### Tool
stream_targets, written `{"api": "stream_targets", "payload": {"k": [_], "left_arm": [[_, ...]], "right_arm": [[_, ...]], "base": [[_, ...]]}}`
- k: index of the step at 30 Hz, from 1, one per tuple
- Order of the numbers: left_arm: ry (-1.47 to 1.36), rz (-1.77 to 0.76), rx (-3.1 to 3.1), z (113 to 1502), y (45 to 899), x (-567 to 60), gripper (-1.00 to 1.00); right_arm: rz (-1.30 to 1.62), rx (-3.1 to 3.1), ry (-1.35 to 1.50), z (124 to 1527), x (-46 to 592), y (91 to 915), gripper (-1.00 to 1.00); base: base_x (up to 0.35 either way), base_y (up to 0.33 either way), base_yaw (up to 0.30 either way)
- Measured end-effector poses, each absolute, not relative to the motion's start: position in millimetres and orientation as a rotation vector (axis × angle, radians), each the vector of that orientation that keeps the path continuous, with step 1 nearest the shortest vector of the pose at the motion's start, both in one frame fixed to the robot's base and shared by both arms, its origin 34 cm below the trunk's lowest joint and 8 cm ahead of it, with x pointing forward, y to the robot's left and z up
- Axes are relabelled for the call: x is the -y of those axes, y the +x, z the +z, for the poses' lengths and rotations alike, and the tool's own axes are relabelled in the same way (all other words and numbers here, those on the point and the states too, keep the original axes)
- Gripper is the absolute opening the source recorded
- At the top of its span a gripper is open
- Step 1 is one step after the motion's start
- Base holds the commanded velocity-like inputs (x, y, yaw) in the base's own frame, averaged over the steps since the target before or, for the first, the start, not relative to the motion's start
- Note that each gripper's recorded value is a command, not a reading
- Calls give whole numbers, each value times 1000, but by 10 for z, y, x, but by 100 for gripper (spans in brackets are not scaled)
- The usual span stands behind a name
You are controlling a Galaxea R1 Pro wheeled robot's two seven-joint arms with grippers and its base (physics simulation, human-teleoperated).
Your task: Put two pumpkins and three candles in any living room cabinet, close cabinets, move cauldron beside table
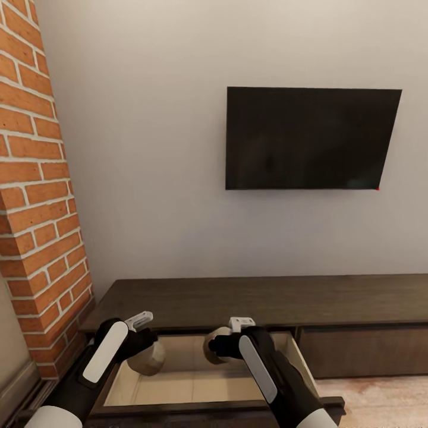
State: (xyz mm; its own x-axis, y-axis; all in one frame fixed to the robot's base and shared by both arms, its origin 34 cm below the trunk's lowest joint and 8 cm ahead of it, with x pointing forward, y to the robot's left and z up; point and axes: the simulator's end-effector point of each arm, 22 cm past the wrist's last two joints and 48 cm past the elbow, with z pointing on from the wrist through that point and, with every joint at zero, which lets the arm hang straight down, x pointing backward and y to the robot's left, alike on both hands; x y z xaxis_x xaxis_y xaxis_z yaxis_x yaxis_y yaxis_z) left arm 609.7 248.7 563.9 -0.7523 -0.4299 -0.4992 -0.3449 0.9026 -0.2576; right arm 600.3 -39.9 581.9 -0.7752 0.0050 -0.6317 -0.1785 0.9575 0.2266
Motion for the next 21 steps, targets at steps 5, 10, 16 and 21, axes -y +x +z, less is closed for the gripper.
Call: {"api": "stream_targets", "payload": {"k": [5,10,16,21], "left_arm": [[-555,-201,-2497,5529,6070,-2482,-100],[-555,-201,-2496,5421,6044,-2481,-100],[-554,-202,-2495,5291,6011,-2480,-100],[-554,-201,-2495,5179,5982,-2482,-100]], "right_arm": [[213,-2445,-78,5664,595,6004,-100],[194,-2418,-40,5590,639,6031,-100],[206,-2367,-74,5524,464,6009,-100],[234,-2368,-82,5413,377,5950,-100]], "base": [[0,0,0],[0,0,0],[0,0,0],[0,0,0]]}}
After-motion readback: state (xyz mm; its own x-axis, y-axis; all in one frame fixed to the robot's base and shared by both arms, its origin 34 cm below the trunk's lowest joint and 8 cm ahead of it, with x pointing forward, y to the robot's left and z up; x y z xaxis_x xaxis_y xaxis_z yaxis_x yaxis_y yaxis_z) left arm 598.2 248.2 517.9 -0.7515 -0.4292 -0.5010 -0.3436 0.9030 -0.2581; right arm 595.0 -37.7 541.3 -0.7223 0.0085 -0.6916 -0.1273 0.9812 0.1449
